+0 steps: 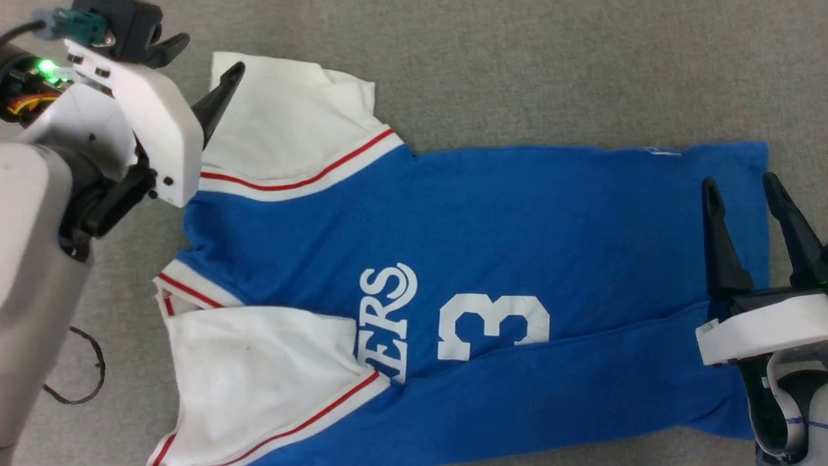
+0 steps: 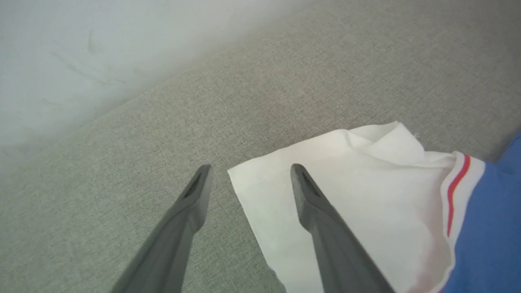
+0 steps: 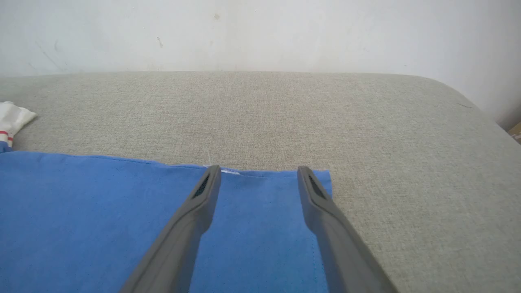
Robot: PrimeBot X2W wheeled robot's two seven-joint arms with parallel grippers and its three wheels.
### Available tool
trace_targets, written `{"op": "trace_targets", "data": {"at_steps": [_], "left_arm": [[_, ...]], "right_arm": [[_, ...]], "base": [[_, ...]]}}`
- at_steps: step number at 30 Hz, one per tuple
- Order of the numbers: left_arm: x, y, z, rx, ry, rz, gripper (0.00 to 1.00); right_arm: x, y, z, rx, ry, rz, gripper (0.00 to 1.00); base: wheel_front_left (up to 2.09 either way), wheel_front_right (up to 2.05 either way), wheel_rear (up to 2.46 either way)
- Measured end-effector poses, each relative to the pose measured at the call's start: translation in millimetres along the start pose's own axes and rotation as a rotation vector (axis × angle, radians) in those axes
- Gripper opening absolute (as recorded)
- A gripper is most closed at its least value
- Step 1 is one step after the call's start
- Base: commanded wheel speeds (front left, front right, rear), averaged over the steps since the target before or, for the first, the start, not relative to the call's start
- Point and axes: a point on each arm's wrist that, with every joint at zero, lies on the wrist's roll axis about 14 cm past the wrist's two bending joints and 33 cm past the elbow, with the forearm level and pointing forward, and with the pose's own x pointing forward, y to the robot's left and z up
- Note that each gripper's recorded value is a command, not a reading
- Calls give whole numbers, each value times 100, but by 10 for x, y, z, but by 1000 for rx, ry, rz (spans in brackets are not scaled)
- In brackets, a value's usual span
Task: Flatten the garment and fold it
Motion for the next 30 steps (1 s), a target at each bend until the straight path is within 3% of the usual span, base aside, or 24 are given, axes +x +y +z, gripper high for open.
{"op": "trace_targets", "data": {"at_steps": [10,11,12,20,30], "left_arm": [[288,40,-461,-3,254,-61,100],[298,21,-493,-10,283,-74,43],[306,1,-497,-17,299,-87,0],[269,-104,-469,-32,294,-132,0],[163,-96,-468,-32,262,-119,0]], "right_arm": [[19,-136,-169,-17,50,-40,100],[15,-148,-178,-18,53,-43,100],[12,-162,-186,-20,56,-47,100],[25,-154,-106,-41,46,-45,100],[306,-54,765,-125,-98,13,100]], "base": [[0,0,0],[0,0,0],[0,0,0],[0,0,0],[0,0,0]]}}
